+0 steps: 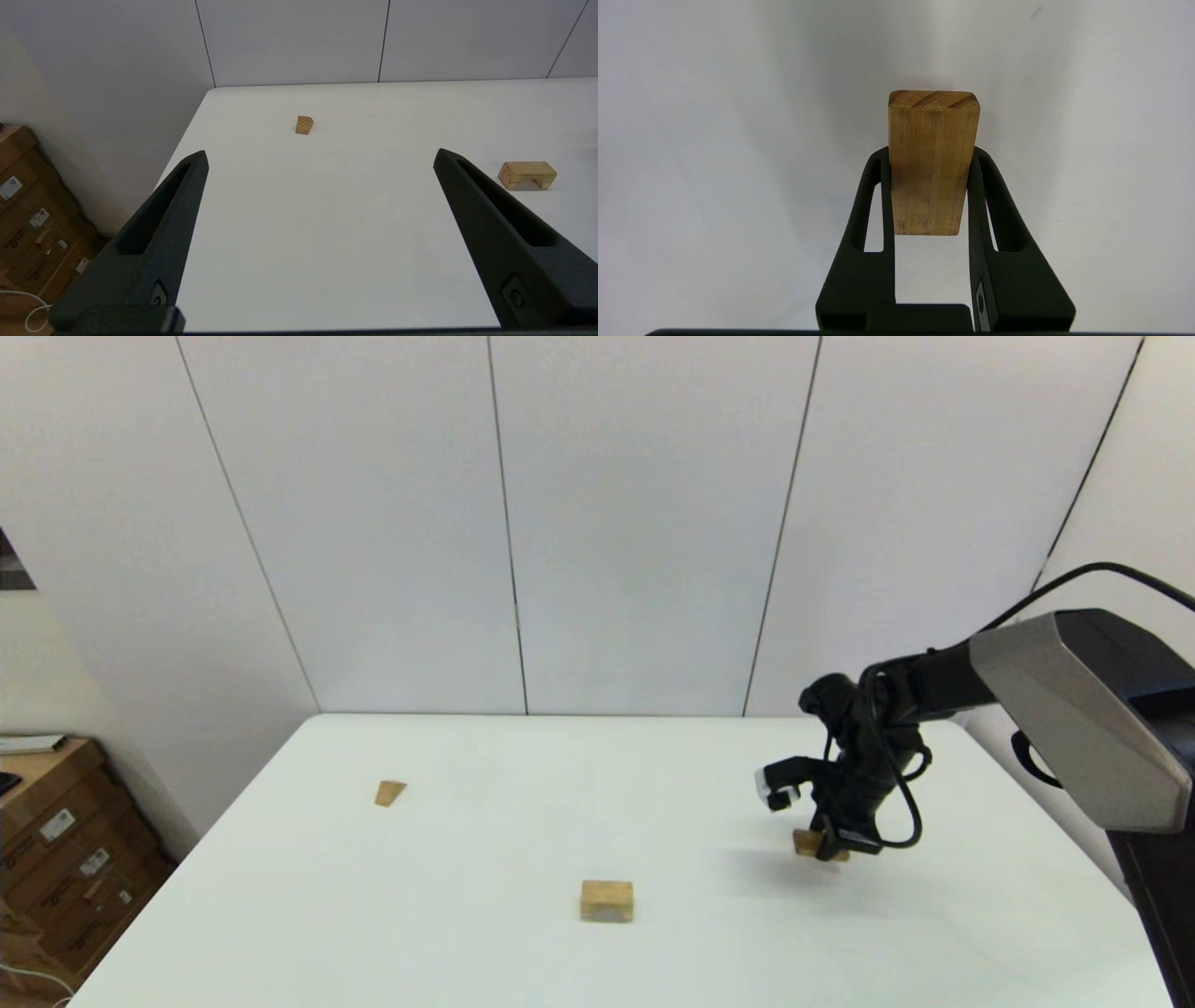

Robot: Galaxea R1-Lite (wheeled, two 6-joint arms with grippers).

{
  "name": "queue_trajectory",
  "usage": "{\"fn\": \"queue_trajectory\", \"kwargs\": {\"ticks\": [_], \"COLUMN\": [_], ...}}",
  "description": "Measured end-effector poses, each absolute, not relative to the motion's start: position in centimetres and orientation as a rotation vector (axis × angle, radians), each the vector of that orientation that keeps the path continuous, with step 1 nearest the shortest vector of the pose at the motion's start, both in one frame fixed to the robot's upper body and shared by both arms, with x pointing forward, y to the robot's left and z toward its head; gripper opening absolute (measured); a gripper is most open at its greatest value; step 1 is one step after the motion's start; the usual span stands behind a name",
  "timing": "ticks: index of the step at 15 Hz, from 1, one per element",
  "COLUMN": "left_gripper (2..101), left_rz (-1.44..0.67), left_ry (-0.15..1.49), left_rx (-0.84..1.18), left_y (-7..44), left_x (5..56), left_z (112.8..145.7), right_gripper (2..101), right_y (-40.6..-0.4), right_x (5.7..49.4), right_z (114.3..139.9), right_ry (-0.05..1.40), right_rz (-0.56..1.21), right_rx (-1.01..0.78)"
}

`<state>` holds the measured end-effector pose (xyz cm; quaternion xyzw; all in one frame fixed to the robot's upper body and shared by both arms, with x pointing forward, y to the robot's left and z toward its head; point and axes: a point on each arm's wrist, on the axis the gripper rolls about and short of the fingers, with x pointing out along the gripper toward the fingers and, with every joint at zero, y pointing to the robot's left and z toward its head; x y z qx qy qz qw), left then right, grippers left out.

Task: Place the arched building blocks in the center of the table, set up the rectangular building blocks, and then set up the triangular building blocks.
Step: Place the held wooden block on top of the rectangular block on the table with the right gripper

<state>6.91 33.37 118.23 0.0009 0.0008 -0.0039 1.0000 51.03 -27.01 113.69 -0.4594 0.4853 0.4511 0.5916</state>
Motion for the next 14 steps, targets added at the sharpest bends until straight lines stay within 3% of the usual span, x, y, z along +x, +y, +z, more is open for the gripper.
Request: {"fn": "queue_trajectory", "kwargs": {"ticks": [7,14], "left_gripper": [97.8,97.8], "left_rz": [-0.008,-0.008], "left_ry": [0.002,0.002], "left_rx": [0.002,0.001], "left_y": [33.4,33.4], "left_x": [6.9,6.9], "left_z": [118.2,118.2], "right_gripper": [24.5,24.5], "right_y": [-19.1,-9.9], "right_x": [47.4,44.1], "right_z": [119.1,121.0], "right_ry": [1.036,1.032], "right_rz": [1.096,1.146], "right_rx": [-1.121,-1.102]}}
